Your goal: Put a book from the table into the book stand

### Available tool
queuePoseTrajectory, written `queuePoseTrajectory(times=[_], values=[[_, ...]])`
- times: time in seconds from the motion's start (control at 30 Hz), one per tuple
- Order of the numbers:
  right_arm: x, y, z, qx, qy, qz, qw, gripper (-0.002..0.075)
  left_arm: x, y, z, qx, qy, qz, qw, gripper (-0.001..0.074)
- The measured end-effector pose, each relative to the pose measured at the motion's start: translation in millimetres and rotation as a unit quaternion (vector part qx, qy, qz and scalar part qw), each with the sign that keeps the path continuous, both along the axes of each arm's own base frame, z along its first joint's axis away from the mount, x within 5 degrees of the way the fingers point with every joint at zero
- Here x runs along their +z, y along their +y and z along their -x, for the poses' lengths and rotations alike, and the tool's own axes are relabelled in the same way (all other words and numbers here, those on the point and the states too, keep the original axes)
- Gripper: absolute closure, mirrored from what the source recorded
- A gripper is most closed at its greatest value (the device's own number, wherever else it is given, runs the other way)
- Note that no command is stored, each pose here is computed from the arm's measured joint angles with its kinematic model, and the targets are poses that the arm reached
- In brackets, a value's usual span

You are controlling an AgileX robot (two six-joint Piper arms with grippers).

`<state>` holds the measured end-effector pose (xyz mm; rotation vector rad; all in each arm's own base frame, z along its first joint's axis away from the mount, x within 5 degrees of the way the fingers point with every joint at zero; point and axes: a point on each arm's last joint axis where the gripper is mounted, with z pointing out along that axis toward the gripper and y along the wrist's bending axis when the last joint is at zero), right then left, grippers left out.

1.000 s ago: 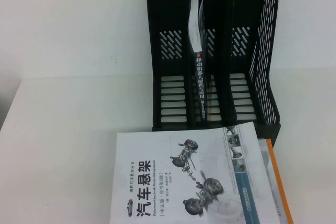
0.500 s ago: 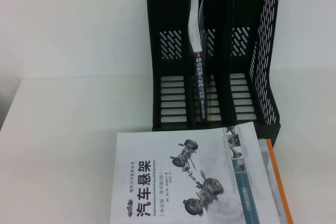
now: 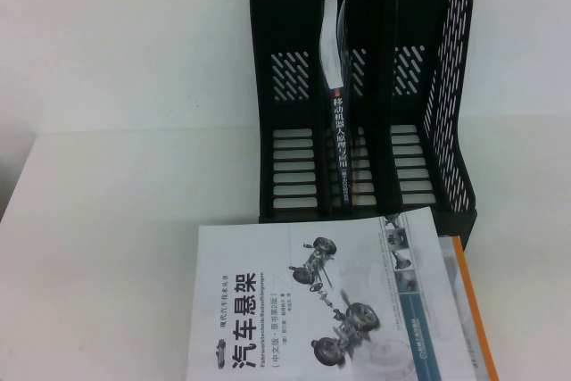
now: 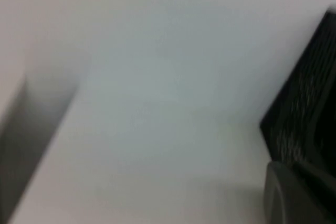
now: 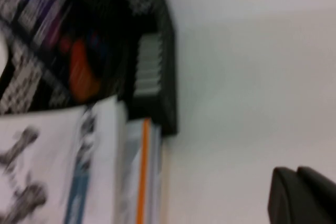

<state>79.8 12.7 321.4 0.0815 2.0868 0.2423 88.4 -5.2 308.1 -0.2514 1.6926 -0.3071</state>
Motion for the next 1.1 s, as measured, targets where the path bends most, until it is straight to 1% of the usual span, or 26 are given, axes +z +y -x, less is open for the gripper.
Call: queuePoseTrajectory(times=[0.07, 0.13, 0.23, 0.3, 0.4, 0.47, 0.57, 0.63, 0.73, 0.83, 0.93, 1.1], values=[[-3, 7, -11, 0.039, 0.042, -0.007, 0.998, 0.0721, -7, -3, -9, -0.008, 0.072, 0.022, 0.997, 0.0737], [-7, 14, -25, 0.077, 0.082, -0.020, 0.993, 0.0721, -13, -7, -16, -0.024, 0.140, 0.032, 0.989, 0.0737], [-20, 23, -48, 0.119, 0.137, -0.043, 0.983, 0.0721, -19, -17, -28, -0.073, 0.219, 0.042, 0.972, 0.0737], [-29, 29, -63, 0.148, 0.165, -0.059, 0.973, 0.0721, -20, -24, -35, -0.113, 0.247, 0.051, 0.961, 0.0737], [-46, 35, -86, 0.192, 0.201, -0.069, 0.958, 0.0721, -22, -36, -46, -0.173, 0.264, 0.070, 0.946, 0.0737], [-58, 39, -99, 0.209, 0.225, -0.078, 0.948, 0.0721, -25, -42, -54, -0.201, 0.273, 0.097, 0.936, 0.0737], [-79, 42, -117, 0.219, 0.262, -0.087, 0.936, 0.0721, -32, -50, -69, -0.221, 0.291, 0.155, 0.918, 0.0737], [-89, 47, -125, 0.224, 0.280, -0.086, 0.930, 0.0721, -37, -54, -77, -0.235, 0.300, 0.176, 0.907, 0.0737], [-94, 59, -135, 0.245, 0.290, -0.077, 0.922, 0.0721, -45, -59, -89, -0.256, 0.311, 0.198, 0.894, 0.0737], [-97, 73, -145, 0.262, 0.288, -0.063, 0.919, 0.0721, -54, -61, -100, -0.260, 0.322, 0.212, 0.886, 0.0737], [-103, 82, -157, 0.260, 0.303, -0.052, 0.915, 0.0721, -62, -61, -108, -0.259, 0.334, 0.217, 0.880, 0.0737], [-113, 87, -173, 0.253, 0.324, -0.039, 0.911, 0.0721, -65, -61, -112, -0.259, 0.334, 0.215, 0.881, 0.0737]])
